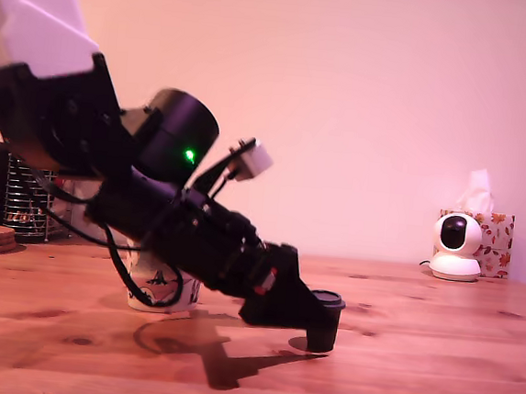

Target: Pick up the coffee capsules on the table and drop them inside the coffee cup

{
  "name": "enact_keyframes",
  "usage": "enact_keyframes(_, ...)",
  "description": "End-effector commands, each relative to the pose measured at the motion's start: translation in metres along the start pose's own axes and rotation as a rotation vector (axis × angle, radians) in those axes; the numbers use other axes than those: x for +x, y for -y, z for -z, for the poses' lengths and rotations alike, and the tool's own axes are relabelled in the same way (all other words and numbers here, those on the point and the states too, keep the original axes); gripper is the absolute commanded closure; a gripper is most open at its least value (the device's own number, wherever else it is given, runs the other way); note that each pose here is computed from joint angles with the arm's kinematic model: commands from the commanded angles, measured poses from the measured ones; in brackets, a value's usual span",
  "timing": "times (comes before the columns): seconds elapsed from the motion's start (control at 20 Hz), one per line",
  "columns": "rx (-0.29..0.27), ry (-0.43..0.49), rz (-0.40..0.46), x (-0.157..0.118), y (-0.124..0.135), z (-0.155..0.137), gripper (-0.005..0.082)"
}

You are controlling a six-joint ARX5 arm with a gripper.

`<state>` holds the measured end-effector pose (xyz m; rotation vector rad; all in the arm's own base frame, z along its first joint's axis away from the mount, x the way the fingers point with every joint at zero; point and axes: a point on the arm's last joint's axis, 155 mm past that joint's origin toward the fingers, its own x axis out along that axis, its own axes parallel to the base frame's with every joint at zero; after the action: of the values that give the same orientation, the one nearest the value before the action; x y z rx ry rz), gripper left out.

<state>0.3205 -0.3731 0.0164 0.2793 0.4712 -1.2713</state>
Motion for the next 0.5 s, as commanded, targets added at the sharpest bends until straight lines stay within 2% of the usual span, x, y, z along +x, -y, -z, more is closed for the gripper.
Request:
enact_keyframes(0.0, -0.012, -0.021, 0.006, 0.009, 0.0, 0.013, 0.0128)
enact_keyframes(0.25, 0.006, 0.003, -0.011, 0.012, -0.008, 0.0, 0.0128)
enact_keyframes(0.45, 0.006, 0.002, -0.007, 0.014, -0.007, 0.001, 0.0131)
